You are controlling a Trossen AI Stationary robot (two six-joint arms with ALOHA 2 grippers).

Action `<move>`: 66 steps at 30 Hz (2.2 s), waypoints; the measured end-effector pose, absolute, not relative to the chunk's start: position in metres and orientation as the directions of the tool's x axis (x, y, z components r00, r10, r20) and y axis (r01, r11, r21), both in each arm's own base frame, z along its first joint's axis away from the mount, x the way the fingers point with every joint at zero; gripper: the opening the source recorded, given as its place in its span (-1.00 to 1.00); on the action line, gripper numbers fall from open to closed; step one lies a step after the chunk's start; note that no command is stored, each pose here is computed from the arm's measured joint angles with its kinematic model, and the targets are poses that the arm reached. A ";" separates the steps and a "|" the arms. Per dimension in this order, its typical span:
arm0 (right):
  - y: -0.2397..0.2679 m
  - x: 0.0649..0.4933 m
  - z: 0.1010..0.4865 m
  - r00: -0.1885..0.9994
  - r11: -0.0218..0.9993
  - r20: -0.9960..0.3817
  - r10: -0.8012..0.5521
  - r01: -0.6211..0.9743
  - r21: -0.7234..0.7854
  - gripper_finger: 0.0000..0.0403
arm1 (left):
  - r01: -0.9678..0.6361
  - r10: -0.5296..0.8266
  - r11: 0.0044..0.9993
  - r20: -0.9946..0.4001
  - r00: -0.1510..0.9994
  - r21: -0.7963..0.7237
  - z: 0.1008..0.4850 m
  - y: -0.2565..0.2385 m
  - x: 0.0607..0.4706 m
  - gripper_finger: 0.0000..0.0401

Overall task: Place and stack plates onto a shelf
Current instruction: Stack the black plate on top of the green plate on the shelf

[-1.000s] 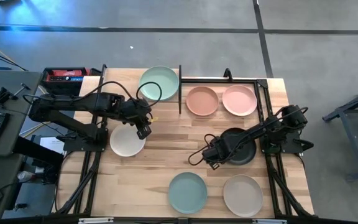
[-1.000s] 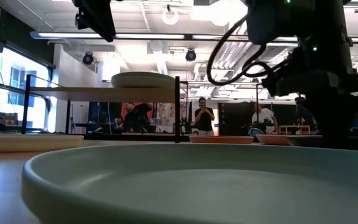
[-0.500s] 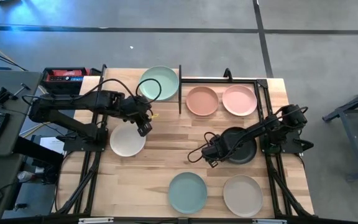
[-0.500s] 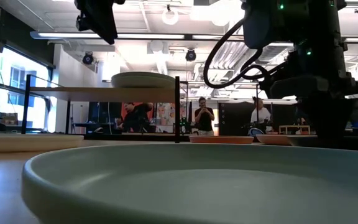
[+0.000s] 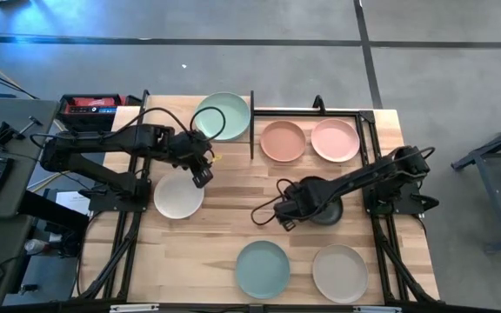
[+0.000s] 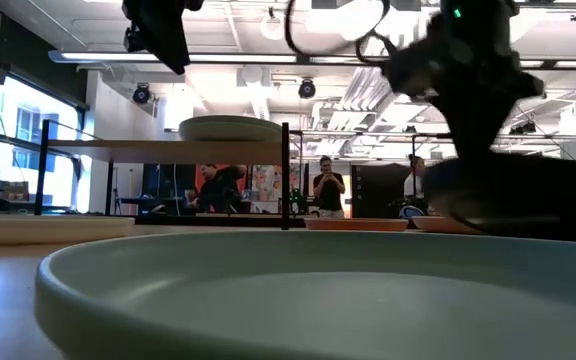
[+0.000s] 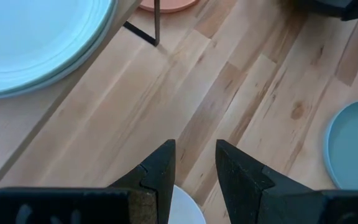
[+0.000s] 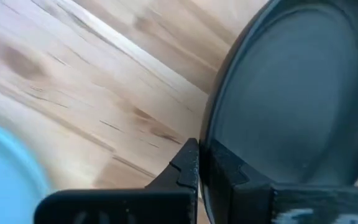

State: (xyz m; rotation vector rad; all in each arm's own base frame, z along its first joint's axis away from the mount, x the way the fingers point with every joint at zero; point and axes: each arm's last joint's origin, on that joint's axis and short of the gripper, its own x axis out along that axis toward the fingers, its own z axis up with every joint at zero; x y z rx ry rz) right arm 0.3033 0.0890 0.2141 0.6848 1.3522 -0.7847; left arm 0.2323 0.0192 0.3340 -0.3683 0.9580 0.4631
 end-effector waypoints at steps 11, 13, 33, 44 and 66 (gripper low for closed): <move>0.091 0.317 0.246 0.158 0.633 -0.979 -0.133 0.773 0.039 -1.00 | -0.610 0.192 0.773 -0.852 0.487 -0.174 0.334 0.033 0.231 -0.48; 0.092 0.319 0.251 0.177 0.653 -0.976 -0.128 0.756 0.051 -1.00 | -0.624 0.166 0.752 -0.855 0.490 -0.212 0.334 0.036 0.230 -0.48; 0.093 0.325 0.368 0.408 0.955 -0.910 -0.075 0.291 0.052 -1.00 | -0.740 0.036 0.524 -0.856 0.515 -0.423 0.334 0.052 0.227 -0.48; 0.095 0.320 0.381 0.383 0.992 -0.922 0.059 -0.125 0.011 -1.00 | -0.799 0.021 0.369 -0.855 0.518 -0.475 0.334 0.052 0.227 -0.48; 0.087 0.342 0.356 0.309 0.857 -0.951 0.016 -0.493 -0.146 -1.00 | -0.765 -0.114 0.315 -0.823 0.556 -0.561 0.301 0.040 0.287 -0.48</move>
